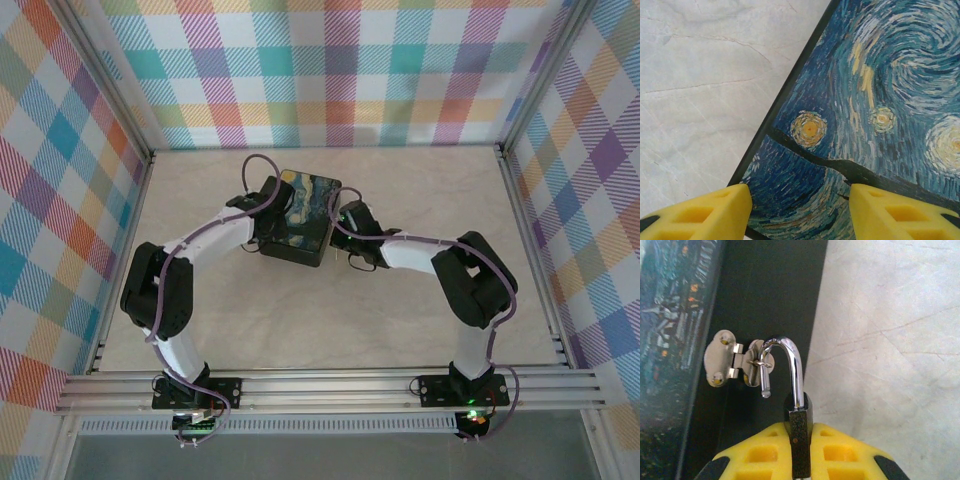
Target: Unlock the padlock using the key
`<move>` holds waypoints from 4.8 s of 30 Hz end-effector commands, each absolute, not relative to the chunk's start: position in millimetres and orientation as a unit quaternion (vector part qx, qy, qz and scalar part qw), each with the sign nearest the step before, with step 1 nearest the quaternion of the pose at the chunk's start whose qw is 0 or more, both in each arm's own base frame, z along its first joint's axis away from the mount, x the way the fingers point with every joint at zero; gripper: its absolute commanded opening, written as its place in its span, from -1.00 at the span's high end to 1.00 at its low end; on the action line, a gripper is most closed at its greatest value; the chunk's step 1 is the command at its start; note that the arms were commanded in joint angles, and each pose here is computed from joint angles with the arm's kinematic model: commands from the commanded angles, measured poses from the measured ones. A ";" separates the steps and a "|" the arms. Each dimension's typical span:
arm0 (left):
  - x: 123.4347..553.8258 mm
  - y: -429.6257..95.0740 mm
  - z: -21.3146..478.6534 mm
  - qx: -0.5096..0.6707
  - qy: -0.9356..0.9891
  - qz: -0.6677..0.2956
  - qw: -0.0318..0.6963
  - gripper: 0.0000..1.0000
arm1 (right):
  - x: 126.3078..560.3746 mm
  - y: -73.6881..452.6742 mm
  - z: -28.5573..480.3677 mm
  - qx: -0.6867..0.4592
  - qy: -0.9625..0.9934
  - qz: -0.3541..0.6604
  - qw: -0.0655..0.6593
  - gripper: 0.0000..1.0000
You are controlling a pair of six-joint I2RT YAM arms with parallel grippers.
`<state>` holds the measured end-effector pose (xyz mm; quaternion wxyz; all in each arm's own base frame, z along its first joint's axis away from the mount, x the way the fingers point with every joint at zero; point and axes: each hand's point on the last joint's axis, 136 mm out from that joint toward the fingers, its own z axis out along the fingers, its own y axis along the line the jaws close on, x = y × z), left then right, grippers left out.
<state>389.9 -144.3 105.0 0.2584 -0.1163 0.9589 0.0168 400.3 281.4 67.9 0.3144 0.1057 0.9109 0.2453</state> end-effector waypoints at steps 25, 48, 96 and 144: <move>353.6 -129.9 68.4 -0.122 0.975 0.056 0.178 -0.08 | 471.1 243.6 108.6 -0.030 0.910 0.131 0.393 0.69; 343.9 -138.2 60.3 -0.112 0.979 0.056 0.160 -0.07 | 492.0 223.3 111.0 0.111 0.869 0.196 0.440 0.63; 385.6 -137.0 137.6 -0.119 0.966 0.025 0.229 -0.16 | 417.5 290.1 43.6 0.041 0.889 0.401 0.218 0.09; 390.9 -123.2 115.2 -0.110 0.970 0.056 0.211 -0.14 | 427.2 268.7 27.3 0.064 0.906 0.353 0.226 0.55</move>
